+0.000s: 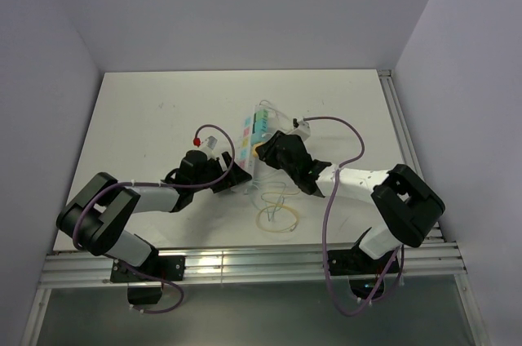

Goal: Insert the plug

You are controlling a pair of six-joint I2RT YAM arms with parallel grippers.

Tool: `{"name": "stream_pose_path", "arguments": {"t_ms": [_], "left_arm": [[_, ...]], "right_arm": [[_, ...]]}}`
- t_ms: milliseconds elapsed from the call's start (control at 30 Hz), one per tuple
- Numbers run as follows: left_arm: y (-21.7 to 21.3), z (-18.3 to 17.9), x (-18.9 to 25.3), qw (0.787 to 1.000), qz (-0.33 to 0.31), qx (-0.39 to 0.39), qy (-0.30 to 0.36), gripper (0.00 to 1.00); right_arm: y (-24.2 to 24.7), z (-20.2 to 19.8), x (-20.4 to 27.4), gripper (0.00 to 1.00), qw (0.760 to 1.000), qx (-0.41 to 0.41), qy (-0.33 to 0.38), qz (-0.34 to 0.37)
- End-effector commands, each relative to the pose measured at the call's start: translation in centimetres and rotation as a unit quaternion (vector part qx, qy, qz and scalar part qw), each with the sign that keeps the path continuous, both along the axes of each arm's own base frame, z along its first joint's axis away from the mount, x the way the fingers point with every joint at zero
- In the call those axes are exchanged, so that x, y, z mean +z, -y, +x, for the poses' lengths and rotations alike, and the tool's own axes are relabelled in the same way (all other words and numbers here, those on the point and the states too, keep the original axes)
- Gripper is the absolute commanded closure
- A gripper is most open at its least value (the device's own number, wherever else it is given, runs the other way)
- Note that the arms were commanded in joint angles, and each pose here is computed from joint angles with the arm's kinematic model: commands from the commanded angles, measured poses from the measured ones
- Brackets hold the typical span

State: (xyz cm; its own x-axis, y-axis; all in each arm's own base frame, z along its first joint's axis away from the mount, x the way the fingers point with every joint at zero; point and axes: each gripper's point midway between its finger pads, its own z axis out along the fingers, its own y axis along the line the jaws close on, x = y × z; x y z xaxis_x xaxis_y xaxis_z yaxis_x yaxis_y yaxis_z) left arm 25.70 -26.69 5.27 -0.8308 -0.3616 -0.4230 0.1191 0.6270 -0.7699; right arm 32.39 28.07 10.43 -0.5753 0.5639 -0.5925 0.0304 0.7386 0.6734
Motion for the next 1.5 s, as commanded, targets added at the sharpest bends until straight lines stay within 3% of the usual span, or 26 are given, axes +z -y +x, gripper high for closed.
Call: {"name": "stream_pose_path", "arguments": {"t_ms": [0, 433, 767, 1033, 1100, 1267, 1467], "left_arm": [[0.4, -0.2, 0.8, 1.0, -0.018, -0.013, 0.005, 1.0], [0.9, -1.0, -0.2, 0.999, -0.033, -0.031, -0.017, 1.0], [1.4, -1.3, -0.5, 0.998, -0.039, -0.044, -0.024, 1.0], [1.5, -1.5, -0.9, 0.997, -0.04, -0.048, -0.036, 1.0], [1.5, -1.7, -1.2, 0.997, -0.042, -0.051, -0.04, 1.0], [1.7, -1.8, -1.3, 0.996, -0.046, -0.056, -0.043, 1.0], [1.8, -1.9, -1.4, 0.996, -0.05, -0.059, -0.047, 1.0]], "right_arm": [[-0.3, 0.3, 0.6, 1.0, 1.0, -0.001, 0.013, -0.004], [-1.9, 0.8, 0.5, 1.0, 1.0, 0.022, -0.011, -0.017], [-3.6, 0.4, -2.5, 1.0, 0.996, 0.064, -0.054, -0.038], [-5.1, -0.2, -2.7, 1.0, 0.982, 0.149, -0.082, -0.081], [-4.5, -0.7, -2.9, 1.0, 0.97, 0.189, -0.09, -0.12], [-4.5, -1.3, -2.7, 1.0, 0.957, 0.249, -0.099, -0.109], [-3.9, -0.5, -4.4, 1.0, 0.953, 0.248, -0.13, -0.119]]}}
